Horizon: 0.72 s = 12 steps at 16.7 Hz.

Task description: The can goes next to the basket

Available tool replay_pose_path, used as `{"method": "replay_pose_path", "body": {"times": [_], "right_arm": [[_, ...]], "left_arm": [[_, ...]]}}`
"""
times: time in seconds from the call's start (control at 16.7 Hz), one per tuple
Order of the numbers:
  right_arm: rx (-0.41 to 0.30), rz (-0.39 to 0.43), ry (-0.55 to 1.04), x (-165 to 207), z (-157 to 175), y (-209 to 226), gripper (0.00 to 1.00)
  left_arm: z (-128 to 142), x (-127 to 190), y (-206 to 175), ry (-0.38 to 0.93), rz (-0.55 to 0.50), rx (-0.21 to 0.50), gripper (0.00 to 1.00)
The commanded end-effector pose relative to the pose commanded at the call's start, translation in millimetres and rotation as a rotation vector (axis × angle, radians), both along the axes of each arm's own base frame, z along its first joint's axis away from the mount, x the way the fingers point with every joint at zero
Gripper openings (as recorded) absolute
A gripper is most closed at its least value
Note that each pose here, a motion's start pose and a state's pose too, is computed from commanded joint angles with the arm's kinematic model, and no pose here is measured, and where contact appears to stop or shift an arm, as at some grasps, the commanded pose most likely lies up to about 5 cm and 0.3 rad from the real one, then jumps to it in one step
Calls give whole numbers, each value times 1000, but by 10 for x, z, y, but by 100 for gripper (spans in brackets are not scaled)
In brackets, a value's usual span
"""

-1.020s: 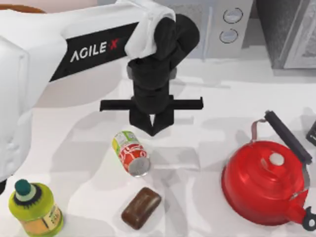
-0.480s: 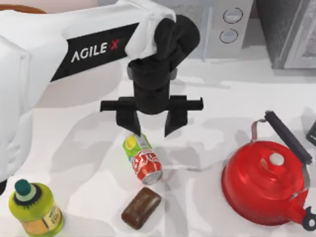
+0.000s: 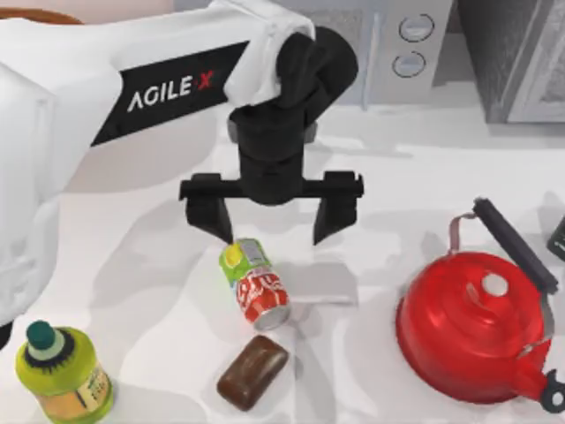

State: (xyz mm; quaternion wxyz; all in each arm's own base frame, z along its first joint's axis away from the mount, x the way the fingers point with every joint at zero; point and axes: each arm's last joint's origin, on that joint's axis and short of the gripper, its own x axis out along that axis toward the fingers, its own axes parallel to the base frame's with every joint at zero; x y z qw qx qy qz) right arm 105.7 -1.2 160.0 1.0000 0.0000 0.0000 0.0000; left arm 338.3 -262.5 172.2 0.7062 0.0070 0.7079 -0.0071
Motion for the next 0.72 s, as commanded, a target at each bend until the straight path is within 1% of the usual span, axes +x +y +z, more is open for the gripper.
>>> {"method": "replay_pose_path", "body": {"times": [0.24,0.6,0.72], "right_arm": [[0,0,0,0,0,0,100],[0,0,0,0,0,0,100],[0,0,0,0,0,0,100]], "left_arm": [[9,7,5,0,2,0,100],[346,5,2,6,2,4,100],[400,5,6,0,2,0,100]]}}
